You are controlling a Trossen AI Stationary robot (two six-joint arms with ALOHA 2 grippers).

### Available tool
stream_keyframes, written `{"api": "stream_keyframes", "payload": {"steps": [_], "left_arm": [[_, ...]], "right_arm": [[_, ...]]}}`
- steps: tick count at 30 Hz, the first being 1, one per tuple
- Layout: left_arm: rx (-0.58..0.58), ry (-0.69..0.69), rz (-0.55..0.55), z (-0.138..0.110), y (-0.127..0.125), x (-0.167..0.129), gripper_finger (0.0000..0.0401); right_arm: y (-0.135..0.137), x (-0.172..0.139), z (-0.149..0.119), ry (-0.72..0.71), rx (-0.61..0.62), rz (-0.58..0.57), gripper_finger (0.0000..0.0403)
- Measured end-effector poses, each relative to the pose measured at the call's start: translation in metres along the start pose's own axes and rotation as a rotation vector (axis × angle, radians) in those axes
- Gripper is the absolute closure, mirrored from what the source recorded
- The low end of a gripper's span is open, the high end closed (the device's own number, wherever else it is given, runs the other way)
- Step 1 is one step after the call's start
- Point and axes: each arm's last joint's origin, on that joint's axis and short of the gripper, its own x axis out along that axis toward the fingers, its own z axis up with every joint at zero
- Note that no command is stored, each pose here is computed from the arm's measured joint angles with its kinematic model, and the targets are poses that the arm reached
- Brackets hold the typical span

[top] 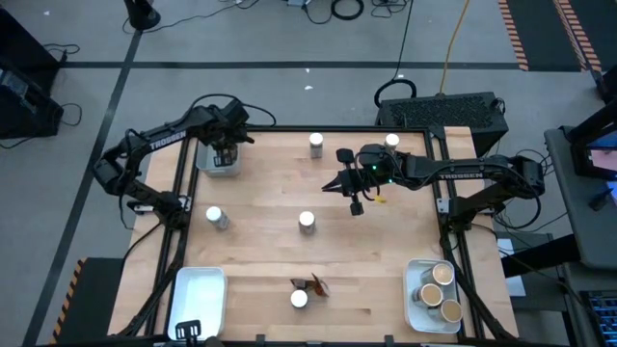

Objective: Sort spices by type
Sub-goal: Put the brown seasoning bag into the top left white bin

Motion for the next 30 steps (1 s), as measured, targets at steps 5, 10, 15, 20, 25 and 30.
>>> {"api": "stream_keyframes", "payload": {"steps": [5, 10, 15, 20, 25, 30], "left_arm": [[0.021, 0.053, -0.023, 0.006, -0.001, 0.014, 0.04], [0.019, 0.087, -0.007, 0.011, 0.0, 0.023, 0.0381], [0.02, 0.079, 0.0, 0.012, -0.001, 0.021, 0.0352], [0.023, 0.062, 0.01, 0.011, -0.002, 0.015, 0.0307], [0.008, 0.078, 0.068, 0.007, -0.001, 0.009, 0.0247], [0.002, 0.083, 0.115, 0.003, -0.004, -0.002, 0.0188]], "right_arm": [[0.0, 0.0, 0.0, 0.0, 0.0, 0.0, 0.0403], [0.0, 0.0, 0.0, 0.0, 0.0, 0.0, 0.0403], [0.0, 0.0, 0.0, 0.0, -0.008, -0.001, 0.0403], [-0.004, -0.001, -0.002, 0.004, -0.004, -0.012, 0.0403], [-0.006, -0.002, -0.002, 0.006, 0.0, -0.019, 0.0403], [-0.006, -0.002, -0.002, 0.006, 0.001, -0.018, 0.0403]]}}
